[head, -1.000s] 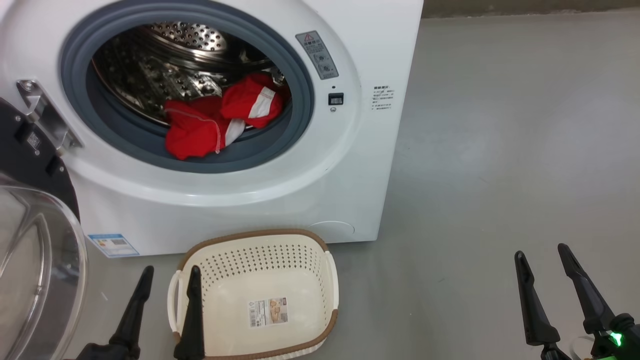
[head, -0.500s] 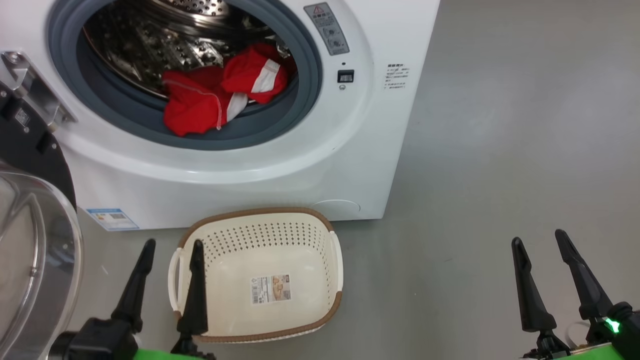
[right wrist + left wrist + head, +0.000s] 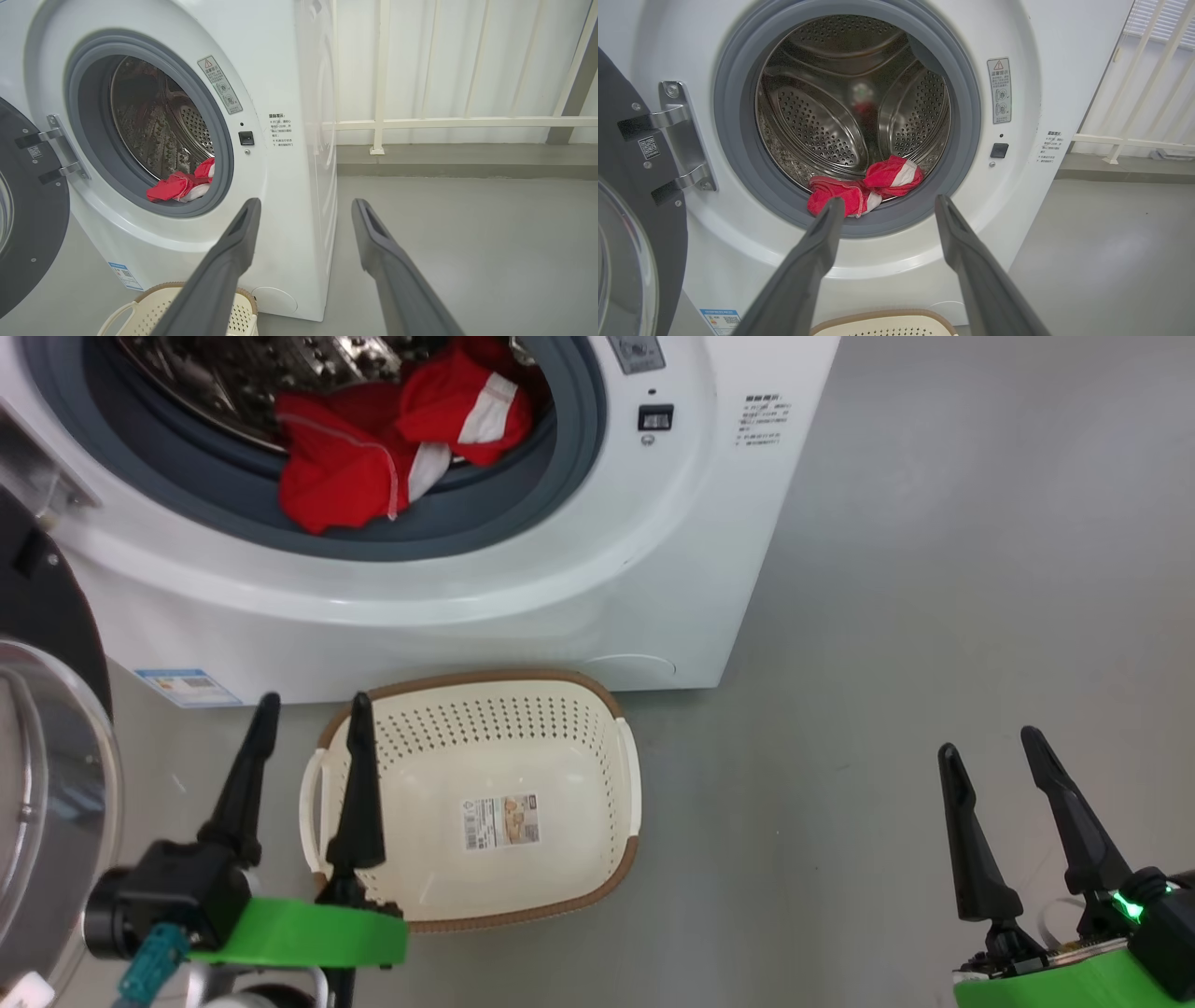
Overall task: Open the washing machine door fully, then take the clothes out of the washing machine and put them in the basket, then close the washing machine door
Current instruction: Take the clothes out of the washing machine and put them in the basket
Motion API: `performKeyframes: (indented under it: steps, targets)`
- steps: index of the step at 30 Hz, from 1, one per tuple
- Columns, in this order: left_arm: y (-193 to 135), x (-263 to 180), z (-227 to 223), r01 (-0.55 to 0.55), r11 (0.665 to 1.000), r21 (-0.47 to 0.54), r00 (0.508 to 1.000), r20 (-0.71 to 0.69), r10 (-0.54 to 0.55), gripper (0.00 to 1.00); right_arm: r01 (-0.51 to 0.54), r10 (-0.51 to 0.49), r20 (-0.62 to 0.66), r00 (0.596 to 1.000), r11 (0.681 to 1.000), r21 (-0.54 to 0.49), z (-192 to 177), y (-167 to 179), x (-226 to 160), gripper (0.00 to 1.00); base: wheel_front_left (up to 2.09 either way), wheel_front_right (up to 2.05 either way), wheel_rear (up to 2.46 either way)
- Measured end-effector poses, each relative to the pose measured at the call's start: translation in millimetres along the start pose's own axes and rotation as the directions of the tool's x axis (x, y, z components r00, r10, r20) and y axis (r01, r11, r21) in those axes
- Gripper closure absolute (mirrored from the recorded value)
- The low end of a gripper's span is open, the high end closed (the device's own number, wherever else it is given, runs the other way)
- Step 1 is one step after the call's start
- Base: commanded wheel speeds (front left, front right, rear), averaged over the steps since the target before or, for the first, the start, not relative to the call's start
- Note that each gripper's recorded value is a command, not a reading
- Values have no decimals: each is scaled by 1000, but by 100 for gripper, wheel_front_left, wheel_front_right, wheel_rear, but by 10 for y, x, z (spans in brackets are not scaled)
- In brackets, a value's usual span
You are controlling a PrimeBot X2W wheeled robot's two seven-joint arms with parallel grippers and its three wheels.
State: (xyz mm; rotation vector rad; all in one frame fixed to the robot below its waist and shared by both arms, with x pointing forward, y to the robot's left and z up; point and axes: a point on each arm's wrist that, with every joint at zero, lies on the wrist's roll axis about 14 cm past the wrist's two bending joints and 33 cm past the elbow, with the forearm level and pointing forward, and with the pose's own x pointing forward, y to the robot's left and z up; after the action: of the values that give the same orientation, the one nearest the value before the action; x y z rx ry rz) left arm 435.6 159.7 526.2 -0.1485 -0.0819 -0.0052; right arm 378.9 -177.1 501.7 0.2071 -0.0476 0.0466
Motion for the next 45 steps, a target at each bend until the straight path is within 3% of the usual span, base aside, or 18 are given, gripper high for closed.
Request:
performKeyframes:
  steps: [13,32,45]
  targets:
    - [36,565,-168,3,998,-60,1000,-4,-3,0,4,-5,-50,999,1000,-8,-228,-33,169,0,0,0,0]
    - [-81,1467,-400,65,995,-69,998,-15,-67,0,37,-38,-88,995,999,-19,-472,-177,335,0,0,0,0]
    - [13,2053,-644,43,997,-59,997,-55,-47,0,26,-28,-114,993,1000,-17,-657,-180,509,0,0,0,0]
